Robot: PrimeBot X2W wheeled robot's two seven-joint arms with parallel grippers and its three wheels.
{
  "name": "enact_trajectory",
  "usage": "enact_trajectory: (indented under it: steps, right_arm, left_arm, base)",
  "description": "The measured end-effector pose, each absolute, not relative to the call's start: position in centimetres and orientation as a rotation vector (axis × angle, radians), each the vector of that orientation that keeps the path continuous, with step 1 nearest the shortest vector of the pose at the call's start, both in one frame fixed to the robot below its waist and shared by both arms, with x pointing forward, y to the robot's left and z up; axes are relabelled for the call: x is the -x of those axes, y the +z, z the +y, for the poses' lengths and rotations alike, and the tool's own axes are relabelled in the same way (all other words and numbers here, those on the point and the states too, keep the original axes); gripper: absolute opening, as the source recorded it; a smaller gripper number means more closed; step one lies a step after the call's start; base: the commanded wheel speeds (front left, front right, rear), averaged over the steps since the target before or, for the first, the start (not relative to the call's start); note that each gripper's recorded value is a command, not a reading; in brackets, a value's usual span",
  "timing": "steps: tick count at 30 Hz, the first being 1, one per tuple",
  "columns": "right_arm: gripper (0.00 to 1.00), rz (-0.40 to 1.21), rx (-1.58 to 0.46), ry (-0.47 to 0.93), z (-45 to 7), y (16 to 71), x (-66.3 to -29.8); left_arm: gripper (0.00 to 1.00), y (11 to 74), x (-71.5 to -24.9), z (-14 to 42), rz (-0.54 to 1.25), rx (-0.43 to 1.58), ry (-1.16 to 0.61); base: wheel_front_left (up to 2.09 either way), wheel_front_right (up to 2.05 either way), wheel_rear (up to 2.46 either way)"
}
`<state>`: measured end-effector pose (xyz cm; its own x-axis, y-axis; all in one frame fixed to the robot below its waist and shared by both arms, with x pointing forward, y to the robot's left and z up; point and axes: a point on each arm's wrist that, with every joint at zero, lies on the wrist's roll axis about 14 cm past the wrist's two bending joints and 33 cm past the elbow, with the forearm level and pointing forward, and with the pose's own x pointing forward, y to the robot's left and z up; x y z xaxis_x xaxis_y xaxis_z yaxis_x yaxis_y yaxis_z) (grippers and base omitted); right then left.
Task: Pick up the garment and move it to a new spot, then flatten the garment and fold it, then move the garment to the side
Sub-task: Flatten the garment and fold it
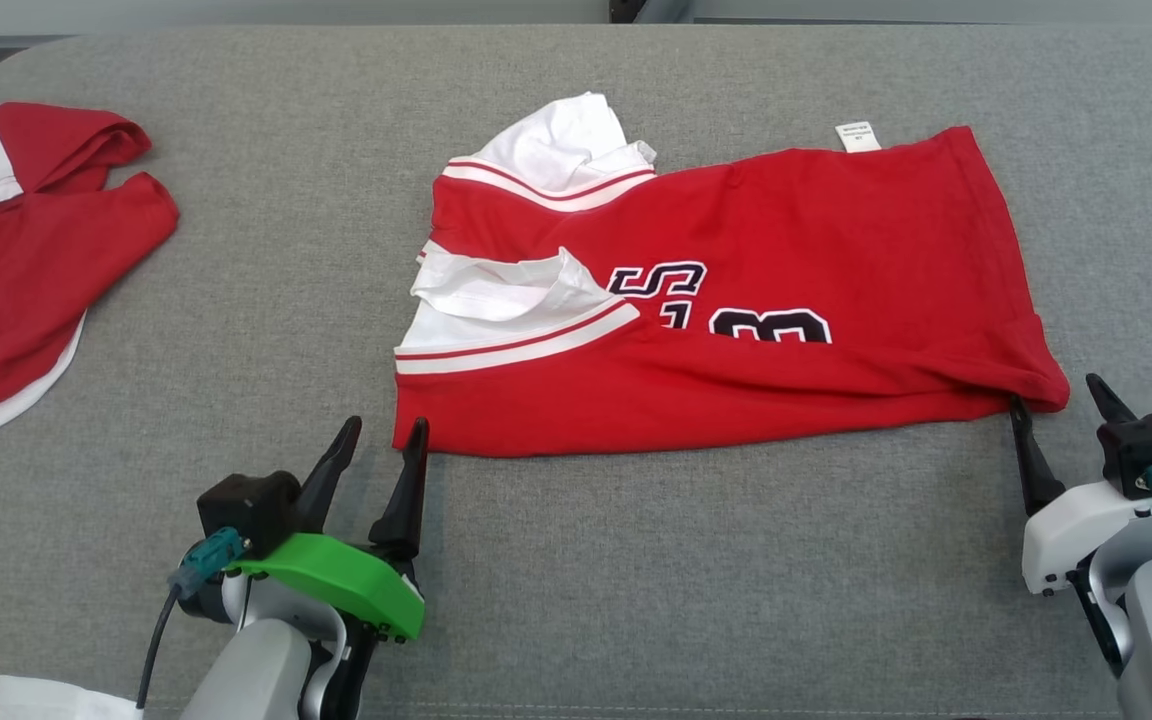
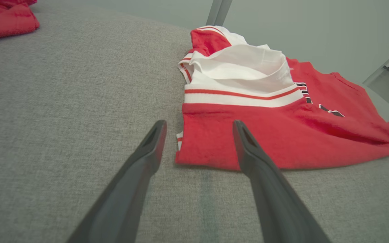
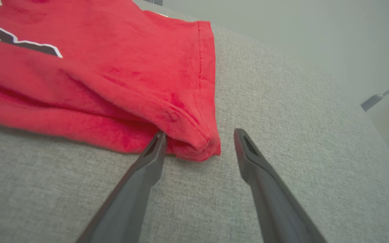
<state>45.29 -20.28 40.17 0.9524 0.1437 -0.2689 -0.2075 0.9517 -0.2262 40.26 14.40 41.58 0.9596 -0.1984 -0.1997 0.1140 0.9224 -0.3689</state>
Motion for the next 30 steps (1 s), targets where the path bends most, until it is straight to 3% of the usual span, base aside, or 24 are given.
enact_trajectory:
  steps: [30]
  right_arm:
    - [1.0, 0.343, 0.206, 0.164, -20.5, 37.6, -47.1]
  left_arm:
    - [1.0, 40.0, -41.1, 11.1, 0.323, 0.425, -0.246]
  base:
    - [0.0, 0.0, 0.0]
